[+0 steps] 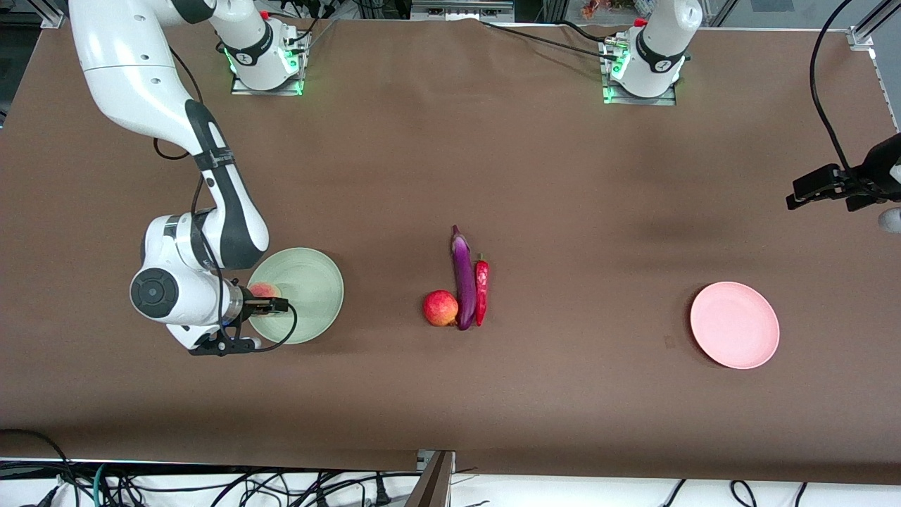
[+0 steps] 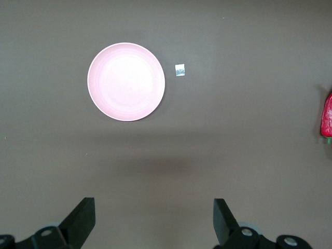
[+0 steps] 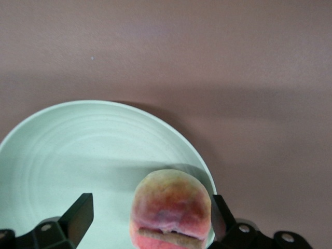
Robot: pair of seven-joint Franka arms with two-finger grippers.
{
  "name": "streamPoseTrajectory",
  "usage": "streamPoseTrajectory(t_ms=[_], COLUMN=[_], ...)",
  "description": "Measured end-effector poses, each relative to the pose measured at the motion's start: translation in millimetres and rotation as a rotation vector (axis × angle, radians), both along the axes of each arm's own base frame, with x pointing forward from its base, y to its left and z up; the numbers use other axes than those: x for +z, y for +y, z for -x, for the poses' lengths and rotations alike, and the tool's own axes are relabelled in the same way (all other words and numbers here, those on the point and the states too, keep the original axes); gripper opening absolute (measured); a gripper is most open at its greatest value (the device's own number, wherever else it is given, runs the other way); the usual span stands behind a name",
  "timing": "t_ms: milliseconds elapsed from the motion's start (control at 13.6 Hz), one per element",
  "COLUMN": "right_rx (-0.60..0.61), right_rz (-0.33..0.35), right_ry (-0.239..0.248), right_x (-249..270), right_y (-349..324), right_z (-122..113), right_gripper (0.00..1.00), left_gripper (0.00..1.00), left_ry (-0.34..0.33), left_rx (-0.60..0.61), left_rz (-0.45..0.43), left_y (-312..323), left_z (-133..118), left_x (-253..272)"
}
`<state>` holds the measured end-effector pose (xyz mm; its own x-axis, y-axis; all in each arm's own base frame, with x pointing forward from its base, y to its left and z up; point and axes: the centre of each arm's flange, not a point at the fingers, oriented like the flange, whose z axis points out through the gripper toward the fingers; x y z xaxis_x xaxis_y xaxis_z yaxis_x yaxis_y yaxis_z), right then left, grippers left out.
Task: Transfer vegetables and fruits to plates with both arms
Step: 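Carry the peach with the right gripper onto the green plate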
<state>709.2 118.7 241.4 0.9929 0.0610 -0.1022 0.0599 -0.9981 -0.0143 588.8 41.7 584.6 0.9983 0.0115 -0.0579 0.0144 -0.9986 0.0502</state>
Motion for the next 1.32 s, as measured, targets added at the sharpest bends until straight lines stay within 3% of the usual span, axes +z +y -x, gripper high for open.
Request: streamPoseTrajectory(t_ms=[366,1026,1319], right_rx=[0.012,0.091,0.096], right_rz=[-0.012,-0.024,-0.03], right_ry=[-0.021,-0.052,-0.074], right_x=[15,38,47], right_y=[10,70,101], right_z=[-1,10,14], right_gripper=[1.0,1.0,1.0], left_gripper=[1.0,1.0,1.0], left_ry=[-0.004,0.141,0.16], left_rx=[0.007,-0.007,-0.025], left_rz=[0.109,0.098,0.097], left_y=[-11,-28,-38], left_z=[-3,-30,-31], left_x=[-2,-85,-90])
